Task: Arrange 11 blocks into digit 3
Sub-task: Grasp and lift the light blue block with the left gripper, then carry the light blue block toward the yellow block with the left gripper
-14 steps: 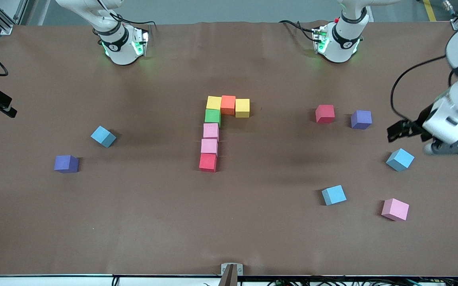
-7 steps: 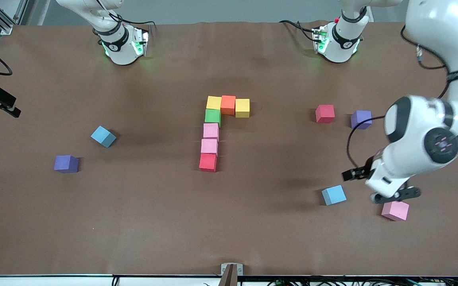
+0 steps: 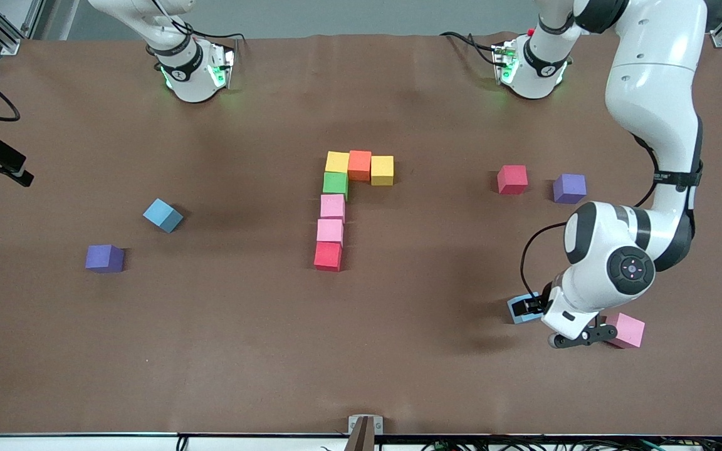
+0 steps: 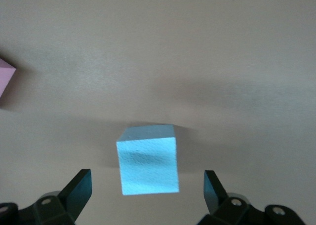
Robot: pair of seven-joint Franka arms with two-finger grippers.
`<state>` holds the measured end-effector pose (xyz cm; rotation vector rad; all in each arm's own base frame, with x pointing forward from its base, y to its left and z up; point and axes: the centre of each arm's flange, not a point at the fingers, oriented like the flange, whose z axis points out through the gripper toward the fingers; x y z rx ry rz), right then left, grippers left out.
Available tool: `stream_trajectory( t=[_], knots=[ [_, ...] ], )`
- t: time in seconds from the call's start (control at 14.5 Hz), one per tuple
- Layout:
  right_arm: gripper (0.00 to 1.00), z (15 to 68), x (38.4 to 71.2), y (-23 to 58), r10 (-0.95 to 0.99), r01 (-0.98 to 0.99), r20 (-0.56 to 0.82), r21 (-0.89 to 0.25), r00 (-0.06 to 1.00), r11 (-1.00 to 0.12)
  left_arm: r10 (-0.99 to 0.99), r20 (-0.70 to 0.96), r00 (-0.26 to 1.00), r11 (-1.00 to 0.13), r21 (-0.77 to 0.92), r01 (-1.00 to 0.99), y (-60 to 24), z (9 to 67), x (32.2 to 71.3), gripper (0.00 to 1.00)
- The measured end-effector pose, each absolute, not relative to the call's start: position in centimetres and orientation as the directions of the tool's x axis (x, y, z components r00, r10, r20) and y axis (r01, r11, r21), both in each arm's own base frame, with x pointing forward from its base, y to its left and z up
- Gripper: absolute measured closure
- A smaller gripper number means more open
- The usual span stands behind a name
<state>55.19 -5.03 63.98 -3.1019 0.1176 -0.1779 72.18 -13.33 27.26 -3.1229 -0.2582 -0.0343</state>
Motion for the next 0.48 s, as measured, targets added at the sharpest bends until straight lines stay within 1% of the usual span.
stream_trajectory(
  t=[0.28, 0.48],
  knots=[
    [0.00, 64.0, 55.1, -5.2, -0.080, -0.077, 0.107, -0.033, 0.991, -0.996, 0.255, 0.023, 0.967, -0.967, -0.016, 0.255, -13.5, 25.3, 72.2, 0.00],
    [0.00, 64.0, 55.1, -5.2, -0.080, -0.077, 0.108, -0.032, 0.991, -0.997, 0.271, 0.024, 0.962, -0.962, -0.012, 0.271, -13.6, 22.7, 72.3, 0.00]
  ],
)
